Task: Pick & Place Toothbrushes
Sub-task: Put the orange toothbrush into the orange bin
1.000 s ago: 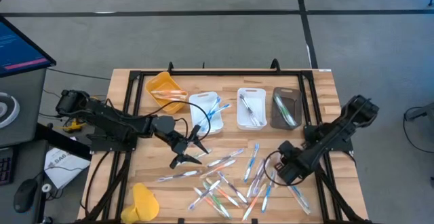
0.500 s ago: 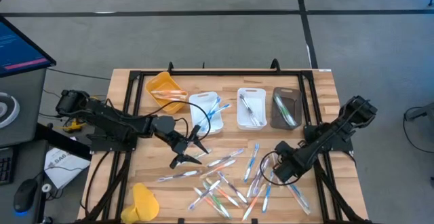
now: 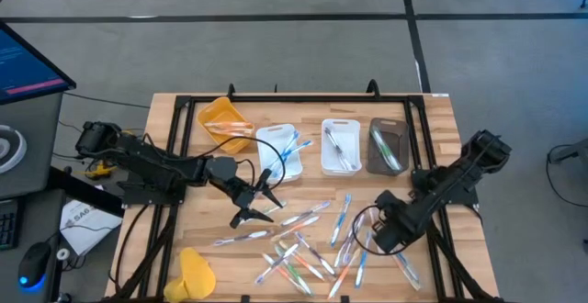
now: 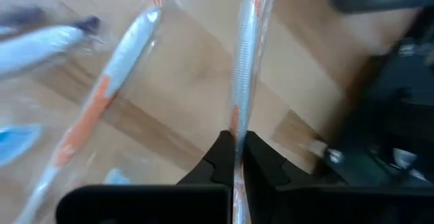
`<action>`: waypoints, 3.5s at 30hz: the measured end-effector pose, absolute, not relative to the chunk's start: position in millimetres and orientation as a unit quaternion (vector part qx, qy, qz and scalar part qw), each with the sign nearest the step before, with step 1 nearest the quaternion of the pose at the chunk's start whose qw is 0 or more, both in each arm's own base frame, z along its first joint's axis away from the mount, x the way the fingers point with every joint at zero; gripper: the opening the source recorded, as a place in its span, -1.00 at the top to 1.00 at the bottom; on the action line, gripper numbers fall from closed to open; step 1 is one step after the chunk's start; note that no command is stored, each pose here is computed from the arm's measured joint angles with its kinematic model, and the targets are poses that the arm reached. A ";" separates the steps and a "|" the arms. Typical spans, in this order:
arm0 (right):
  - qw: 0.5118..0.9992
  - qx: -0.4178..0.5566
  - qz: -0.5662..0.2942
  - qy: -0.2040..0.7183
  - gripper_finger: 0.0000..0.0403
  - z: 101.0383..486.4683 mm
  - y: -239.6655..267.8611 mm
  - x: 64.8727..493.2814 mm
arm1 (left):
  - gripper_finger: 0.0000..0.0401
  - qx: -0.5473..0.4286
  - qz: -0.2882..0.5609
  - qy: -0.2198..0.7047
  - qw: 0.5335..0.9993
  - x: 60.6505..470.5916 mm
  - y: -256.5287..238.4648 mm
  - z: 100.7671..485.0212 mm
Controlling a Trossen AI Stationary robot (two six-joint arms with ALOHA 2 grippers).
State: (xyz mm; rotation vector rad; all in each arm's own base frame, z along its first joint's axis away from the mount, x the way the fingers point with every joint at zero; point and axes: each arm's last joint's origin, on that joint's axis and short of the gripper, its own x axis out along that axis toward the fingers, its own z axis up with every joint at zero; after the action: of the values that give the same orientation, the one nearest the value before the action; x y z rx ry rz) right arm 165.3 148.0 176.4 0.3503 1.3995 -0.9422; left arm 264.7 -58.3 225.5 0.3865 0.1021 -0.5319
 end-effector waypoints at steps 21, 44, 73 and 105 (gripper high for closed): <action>0.943 -0.107 -0.238 0.207 1.00 255.8 213.9 217.6 | -0.04 0.108 -0.246 -0.062 0.961 273.8 -62.8 242.6; 0.921 -0.242 -0.233 0.200 0.99 234.0 212.2 297.0 | -0.04 0.068 -0.175 -0.115 0.975 318.0 -71.5 198.2; 0.919 -0.233 -0.218 0.231 0.97 231.9 189.5 314.0 | 0.37 0.094 -0.144 -0.106 0.979 318.8 -69.8 196.7; 0.925 -0.243 -0.166 0.239 0.16 224.9 228.3 276.9 | 0.91 0.167 -0.035 -0.034 0.985 276.7 -53.7 260.6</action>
State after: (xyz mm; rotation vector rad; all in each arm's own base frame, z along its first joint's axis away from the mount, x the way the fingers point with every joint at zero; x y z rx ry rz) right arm 276.9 228.3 224.9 -0.4988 0.4895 -0.3398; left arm 276.7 -53.7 260.6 0.3364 -0.0693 -0.0711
